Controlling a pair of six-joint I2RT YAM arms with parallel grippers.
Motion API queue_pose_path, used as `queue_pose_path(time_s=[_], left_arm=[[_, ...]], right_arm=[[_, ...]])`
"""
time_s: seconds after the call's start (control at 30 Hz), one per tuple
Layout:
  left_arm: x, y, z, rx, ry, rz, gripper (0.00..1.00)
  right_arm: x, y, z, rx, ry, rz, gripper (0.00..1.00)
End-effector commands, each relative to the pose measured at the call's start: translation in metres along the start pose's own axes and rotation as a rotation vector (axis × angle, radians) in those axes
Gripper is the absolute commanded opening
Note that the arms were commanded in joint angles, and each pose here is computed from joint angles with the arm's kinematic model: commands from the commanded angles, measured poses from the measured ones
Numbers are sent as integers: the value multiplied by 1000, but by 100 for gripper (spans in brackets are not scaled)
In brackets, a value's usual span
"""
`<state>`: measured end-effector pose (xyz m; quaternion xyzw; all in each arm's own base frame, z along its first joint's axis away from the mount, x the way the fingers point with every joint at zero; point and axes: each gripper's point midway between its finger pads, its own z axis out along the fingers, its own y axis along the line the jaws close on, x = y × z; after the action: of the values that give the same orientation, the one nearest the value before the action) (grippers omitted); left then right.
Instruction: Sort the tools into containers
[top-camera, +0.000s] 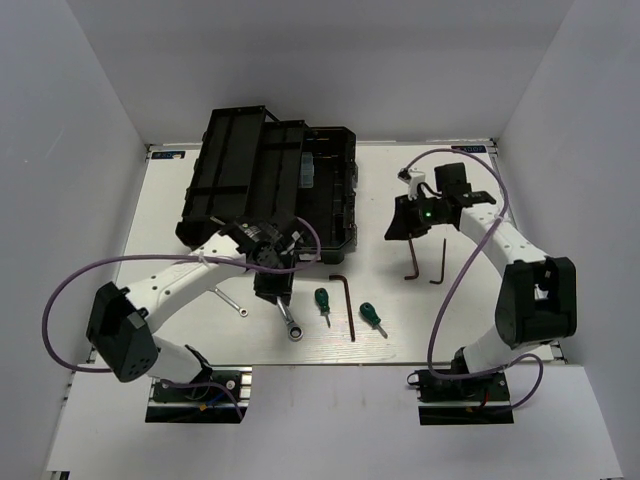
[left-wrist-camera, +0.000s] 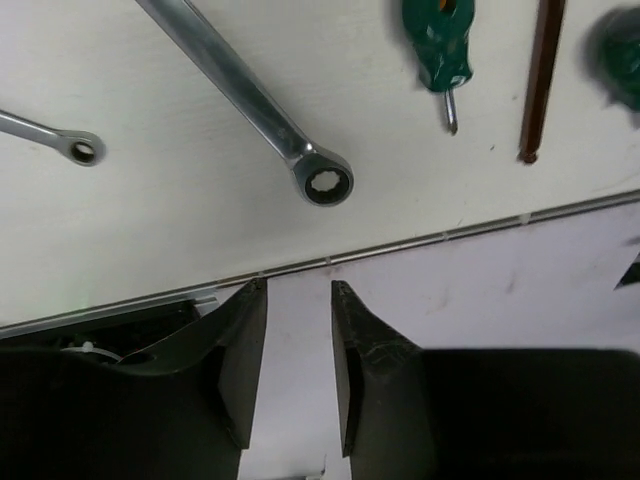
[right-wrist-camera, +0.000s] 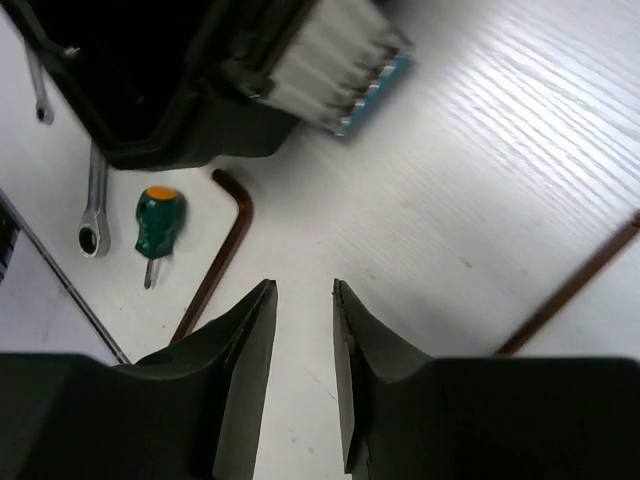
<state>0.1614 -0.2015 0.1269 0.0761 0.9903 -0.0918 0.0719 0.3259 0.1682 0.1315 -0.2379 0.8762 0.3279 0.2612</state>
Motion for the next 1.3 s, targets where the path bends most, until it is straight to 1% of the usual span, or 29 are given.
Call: queue_pose_path(time_s=[0.0, 0.03, 0.07, 0.1, 0.13, 0.17, 0.2, 0.23, 0.27, 0.3, 0.33, 0.37, 0.4, 0.43, 0.47, 0.5, 0.57, 0.6, 0.63, 0.67, 0.77, 0.83, 0.87, 0.9, 0.97, 1.0, 1.1, 1.13, 1.27], left_arm=[[-32, 7, -56, -21, -242, 0, 43], [-32, 14, -62, -42, -271, -19, 46], [-32, 19, -68, -57, -301, -62, 50], [-31, 29, -82, -63, -365, -94, 50], [-29, 33, -87, -60, -395, -124, 53], [-24, 40, -88, -67, -417, -160, 57], [-23, 48, -93, -75, -461, -241, 59], [-14, 57, -104, -54, -505, -283, 61], [-10, 70, -106, -85, -533, -324, 62], [-4, 74, -108, -79, -543, -378, 62], [3, 84, -109, -97, -543, -404, 62], [9, 92, -114, -102, -569, -427, 62], [11, 97, -116, -108, -577, -461, 62], [14, 101, -115, -128, -572, -459, 63], [15, 103, -114, -132, -579, -471, 63], [13, 106, -115, -142, -590, -472, 63], [11, 107, -113, -168, -586, -470, 63], [9, 109, -111, -188, -588, -469, 63], [5, 108, -111, -203, -587, -467, 63], [3, 111, -111, -222, -593, -467, 64], [-3, 111, -119, -230, -625, -473, 64], [-8, 113, -128, -232, -661, -481, 66], [-7, 114, -132, -214, -677, -488, 66], [-6, 114, -134, -206, -684, -490, 66], [-5, 117, -139, -191, -710, -507, 66], [-3, 118, -143, -173, -725, -512, 66], [0, 119, -145, -151, -741, -536, 66], [1, 120, -142, -156, -735, -542, 66], [1, 120, -142, -156, -735, -543, 67]], right_arm=[[-1, 38, 4, -82, -29, -171, 36], [5, 43, 8, -90, -17, -186, 36], [7, 50, 9, -94, -12, -209, 36], [11, 66, 17, -121, 0, -251, 34], [17, 83, 24, -151, 22, -287, 34], [20, 86, 30, -139, 39, -299, 30], [24, 102, 39, -161, 59, -326, 30], [27, 108, 43, -169, 70, -337, 29], [35, 126, 57, -175, 112, -381, 29], [34, 133, 62, -177, 108, -399, 29], [38, 136, 67, -158, 123, -400, 29], [49, 153, 79, -173, 157, -441, 29], [45, 157, 85, -159, 138, -456, 31], [50, 160, 93, -144, 155, -421, 34], [63, 177, 100, -157, 182, -447, 39], [69, 169, 114, -112, 208, -437, 41], [78, 190, 125, -100, 233, -393, 47], [75, 182, 140, -26, 233, -397, 55], [81, 191, 145, -19, 239, -402, 58], [81, 203, 151, -33, 226, -417, 58], [86, 211, 174, 11, 223, -421, 59], [83, 223, 184, 40, 196, -440, 61], [87, 234, 189, 27, 198, -441, 62], [77, 229, 193, 87, 162, -448, 64], [79, 228, 205, 113, 158, -445, 64], [79, 221, 214, 161, 146, -455, 65], [68, 223, 224, 187, 112, -451, 65], [76, 215, 233, 200, 136, -451, 65], [80, 206, 250, 228, 139, -465, 65]])
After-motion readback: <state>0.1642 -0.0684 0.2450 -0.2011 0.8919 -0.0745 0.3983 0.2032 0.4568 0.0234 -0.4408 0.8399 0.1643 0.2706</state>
